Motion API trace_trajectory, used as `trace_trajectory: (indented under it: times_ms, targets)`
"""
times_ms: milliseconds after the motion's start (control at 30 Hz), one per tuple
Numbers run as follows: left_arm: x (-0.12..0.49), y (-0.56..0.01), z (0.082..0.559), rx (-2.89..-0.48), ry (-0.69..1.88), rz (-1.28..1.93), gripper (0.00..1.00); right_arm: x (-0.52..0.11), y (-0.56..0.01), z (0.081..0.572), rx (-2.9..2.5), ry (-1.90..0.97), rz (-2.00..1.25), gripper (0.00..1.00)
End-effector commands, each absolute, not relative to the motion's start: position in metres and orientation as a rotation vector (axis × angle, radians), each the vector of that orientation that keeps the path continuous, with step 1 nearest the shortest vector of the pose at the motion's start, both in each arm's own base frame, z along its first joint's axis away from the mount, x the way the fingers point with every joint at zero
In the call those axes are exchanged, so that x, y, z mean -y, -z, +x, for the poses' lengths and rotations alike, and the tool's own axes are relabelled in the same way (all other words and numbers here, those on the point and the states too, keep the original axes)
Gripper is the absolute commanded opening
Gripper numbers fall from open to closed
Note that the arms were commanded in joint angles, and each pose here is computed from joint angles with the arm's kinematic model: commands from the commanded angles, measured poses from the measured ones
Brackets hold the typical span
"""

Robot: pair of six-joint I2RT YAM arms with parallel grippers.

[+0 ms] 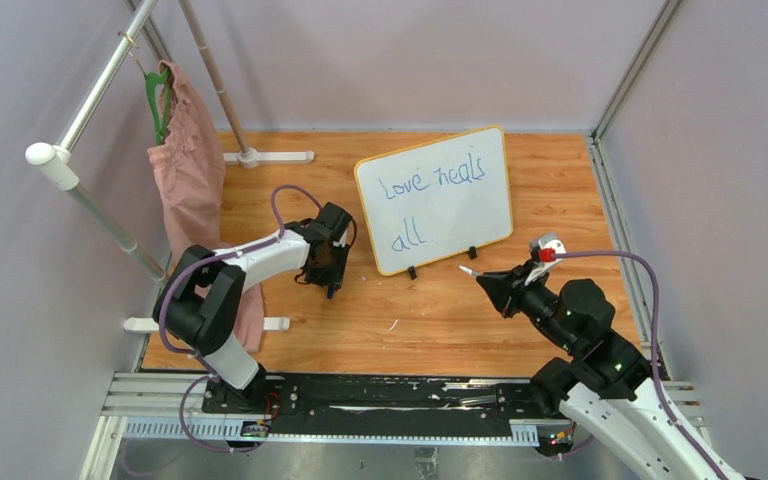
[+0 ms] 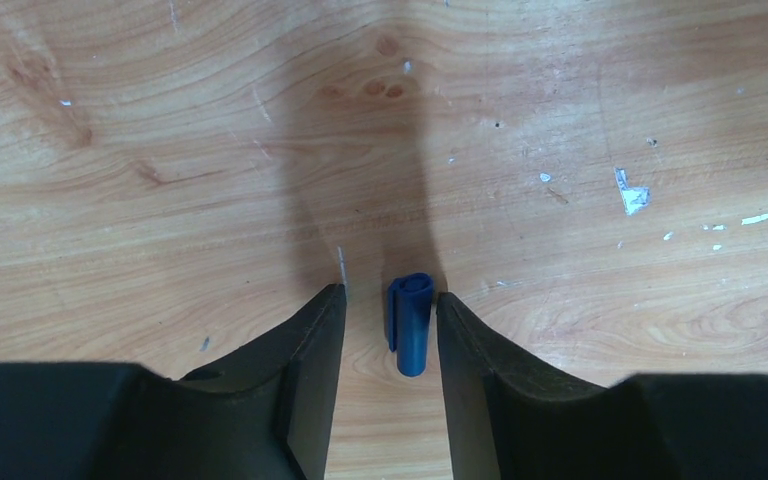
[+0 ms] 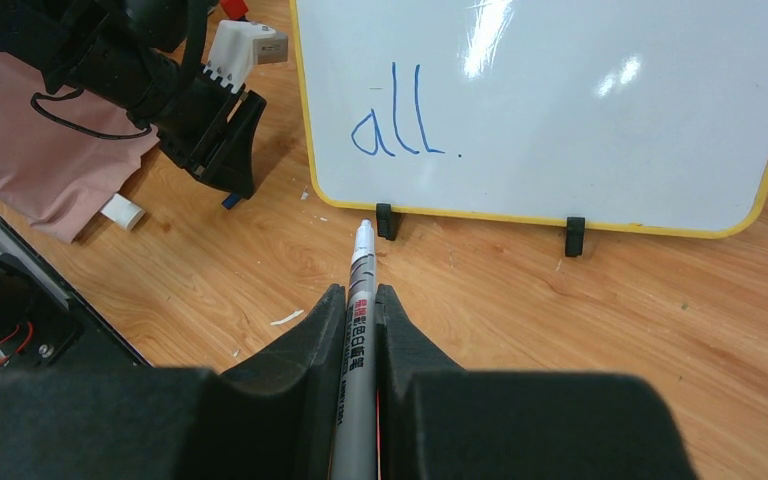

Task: Write a sentence on the whiteboard
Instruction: Close the whiteboard marker at the center of the board.

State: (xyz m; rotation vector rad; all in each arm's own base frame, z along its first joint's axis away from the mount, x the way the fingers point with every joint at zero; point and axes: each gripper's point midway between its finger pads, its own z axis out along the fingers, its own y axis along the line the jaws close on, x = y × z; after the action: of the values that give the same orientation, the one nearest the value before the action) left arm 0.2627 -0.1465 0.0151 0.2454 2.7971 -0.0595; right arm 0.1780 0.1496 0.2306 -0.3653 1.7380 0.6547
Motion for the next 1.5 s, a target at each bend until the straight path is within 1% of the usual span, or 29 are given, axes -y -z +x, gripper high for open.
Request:
trace_trajectory:
  times_ms: [0, 333, 500, 867, 1100, 1200, 1267, 1467]
  targets:
    - [0.1423, -0.0058, 0.2621, -2.807, 0.02, 0.229, 0.43, -0.1427, -0.2384, 0.1786, -1.714, -0.634, -0.346, 0.0]
    - [0.1427, -0.0018, 0.2576, -2.818, -0.023, 0.269, 0.41, -0.1409, -0.2381, 0.1783, -1.714, -0.629, -0.338, 0.0]
    - [0.1427, -0.0012, 0.2571, -2.819, -0.028, 0.272, 0.34, -0.1406, -0.2382, 0.1777, -1.713, -0.629, -0.339, 0.0]
    - [0.1435, -0.0012, 0.2574, -2.822, -0.026, 0.279, 0.27, -0.1408, -0.2377, 0.1786, -1.717, -0.627, -0.336, 0.0]
    - [0.1437, -0.0018, 0.2573, -2.821, -0.023, 0.276, 0.18, -0.1416, -0.2378, 0.1799, -1.719, -0.625, -0.338, 0.0]
    - [0.144, -0.0017, 0.2561, -2.822, -0.016, 0.263, 0.1, -0.1421, -0.2372, 0.18, -1.72, -0.626, -0.339, 0.0]
    - [0.1447, -0.0025, 0.255, -2.823, -0.006, 0.253, 0.07, -0.142, -0.2378, 0.1801, -1.718, -0.627, -0.339, 0.0]
    - [0.1438, -0.0079, 0.2556, -2.792, 0.003, 0.114, 0.0, -0.1421, -0.2384, 0.1801, -1.718, -0.629, -0.335, 0.0]
